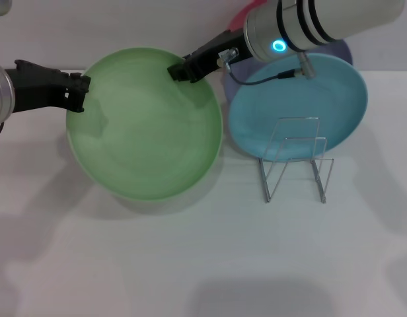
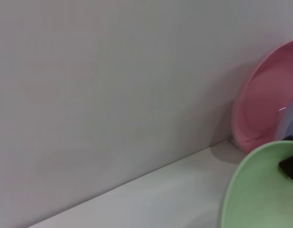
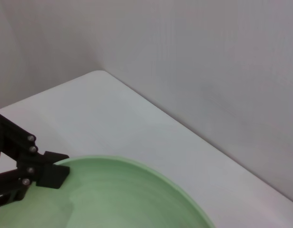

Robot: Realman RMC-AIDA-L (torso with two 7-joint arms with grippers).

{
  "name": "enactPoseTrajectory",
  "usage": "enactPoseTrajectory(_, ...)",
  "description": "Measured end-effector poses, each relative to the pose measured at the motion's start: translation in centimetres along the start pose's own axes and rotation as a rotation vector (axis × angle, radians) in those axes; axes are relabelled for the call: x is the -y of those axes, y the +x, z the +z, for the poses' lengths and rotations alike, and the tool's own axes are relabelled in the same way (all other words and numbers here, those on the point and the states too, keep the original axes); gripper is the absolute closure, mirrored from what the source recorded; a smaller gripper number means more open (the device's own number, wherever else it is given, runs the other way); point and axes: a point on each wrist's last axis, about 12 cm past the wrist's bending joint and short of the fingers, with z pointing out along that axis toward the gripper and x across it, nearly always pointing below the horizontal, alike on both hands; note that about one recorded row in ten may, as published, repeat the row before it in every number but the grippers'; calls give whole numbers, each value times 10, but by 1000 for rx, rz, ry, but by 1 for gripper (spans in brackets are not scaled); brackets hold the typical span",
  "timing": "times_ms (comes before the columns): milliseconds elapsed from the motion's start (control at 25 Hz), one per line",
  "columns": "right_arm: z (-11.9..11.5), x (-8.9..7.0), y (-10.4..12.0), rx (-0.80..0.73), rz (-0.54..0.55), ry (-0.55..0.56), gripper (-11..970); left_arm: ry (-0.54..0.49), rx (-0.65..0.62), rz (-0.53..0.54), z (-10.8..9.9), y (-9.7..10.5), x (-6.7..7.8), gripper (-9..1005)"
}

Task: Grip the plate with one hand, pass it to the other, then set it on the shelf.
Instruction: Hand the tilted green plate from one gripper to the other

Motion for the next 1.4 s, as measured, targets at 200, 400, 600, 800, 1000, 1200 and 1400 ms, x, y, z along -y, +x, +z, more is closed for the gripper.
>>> enactPoseTrajectory(200,-1,-1,3,-6,-24,-9,623,25,17,18,0,-2,2,958)
enactPoseTrajectory(400,-10,-2,4,35,-27,-11,812,45,36,36,0,-3,6,952)
enactPoseTrajectory(600,-13,-2,8,37,-19,-13,841,59,50,55,0,-4,9,946)
enactPoseTrajectory(800,-13,-3,13,19,-12,-23,848,80,94,98,-3,-10,13,817)
enactPoseTrajectory(1000,-17,1,16,28,5,-15,861,-23,241,169,-15,-18,7,647)
enactPoseTrajectory(1200,-35,11,15,99,36,22,878,-292,508,155,-16,3,-1,308)
enactPoseTrajectory(1400,-51,16,16,161,57,49,900,-624,830,18,-20,46,-7,150)
